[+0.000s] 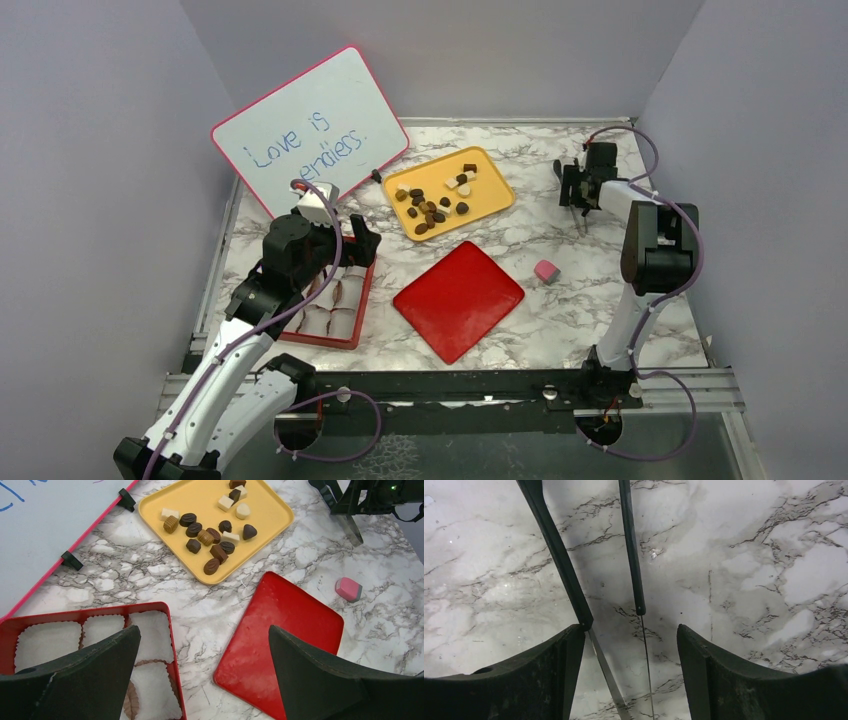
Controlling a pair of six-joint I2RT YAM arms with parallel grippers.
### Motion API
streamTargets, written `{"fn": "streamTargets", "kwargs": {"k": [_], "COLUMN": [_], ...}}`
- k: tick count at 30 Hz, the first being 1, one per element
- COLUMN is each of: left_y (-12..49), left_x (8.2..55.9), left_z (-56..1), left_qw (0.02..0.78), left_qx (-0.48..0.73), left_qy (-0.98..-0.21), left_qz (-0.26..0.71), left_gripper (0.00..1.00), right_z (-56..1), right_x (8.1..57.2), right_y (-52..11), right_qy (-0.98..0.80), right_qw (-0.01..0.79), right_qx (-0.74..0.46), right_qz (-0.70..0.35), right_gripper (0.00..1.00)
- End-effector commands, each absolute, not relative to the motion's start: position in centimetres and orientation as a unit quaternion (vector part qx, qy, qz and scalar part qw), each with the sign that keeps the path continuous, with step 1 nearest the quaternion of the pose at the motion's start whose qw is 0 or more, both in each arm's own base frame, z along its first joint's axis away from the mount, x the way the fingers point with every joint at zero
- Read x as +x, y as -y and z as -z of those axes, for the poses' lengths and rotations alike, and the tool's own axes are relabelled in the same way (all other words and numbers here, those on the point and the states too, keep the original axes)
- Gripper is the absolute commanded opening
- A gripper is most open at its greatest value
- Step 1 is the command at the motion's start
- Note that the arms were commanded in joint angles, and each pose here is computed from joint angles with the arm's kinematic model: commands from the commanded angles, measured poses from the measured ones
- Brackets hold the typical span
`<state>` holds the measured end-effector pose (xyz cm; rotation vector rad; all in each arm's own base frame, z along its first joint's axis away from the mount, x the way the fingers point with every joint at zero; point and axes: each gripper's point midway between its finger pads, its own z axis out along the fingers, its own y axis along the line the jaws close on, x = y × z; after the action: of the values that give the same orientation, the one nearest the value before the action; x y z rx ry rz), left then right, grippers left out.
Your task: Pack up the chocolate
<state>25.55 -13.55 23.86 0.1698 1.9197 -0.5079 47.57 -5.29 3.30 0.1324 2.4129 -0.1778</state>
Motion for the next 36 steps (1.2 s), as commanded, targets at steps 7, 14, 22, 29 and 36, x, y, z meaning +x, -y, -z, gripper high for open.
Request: {"fn": "streamTargets", "kwargs": {"k": [7,14,22,29,36], "left_y": [13.2,13.3,13.5,13.4,13.4], "left_x": [25.6,25.5,25.5,25.5,25.5], "left_z": [-24.0,-24.0,-24.0,-24.0,-24.0], "left_qw": [0.552,0.551,0.550,0.551,0.551], "left_qx": [0.072,0.073,0.075,0.074,0.074], "left_qy": [-0.805,-0.805,-0.805,-0.805,-0.805], "left_qz": [0.206,0.208,0.210,0.207,0.207], "left_gripper": [0.99,0.99,0.99,0.99,0.99], "right_z": [-2.9,-3.6,-2.2,-1.4,-0.8], "right_x": [47.2,46.9,47.7,47.9,47.1], "right_y": [3.0,2.0,4.2,4.6,4.5], "right_qy": [-0.941,-0.939,-0.943,-0.943,-0.946], "right_qw": [0.337,0.343,0.329,0.327,0.320], "right_qx": [0.024,0.019,0.028,0.024,0.026], "right_qz": [0.004,-0.021,0.037,0.047,0.047], "right_gripper": [0.64,0.53,0.52,0.52,0.47]}}
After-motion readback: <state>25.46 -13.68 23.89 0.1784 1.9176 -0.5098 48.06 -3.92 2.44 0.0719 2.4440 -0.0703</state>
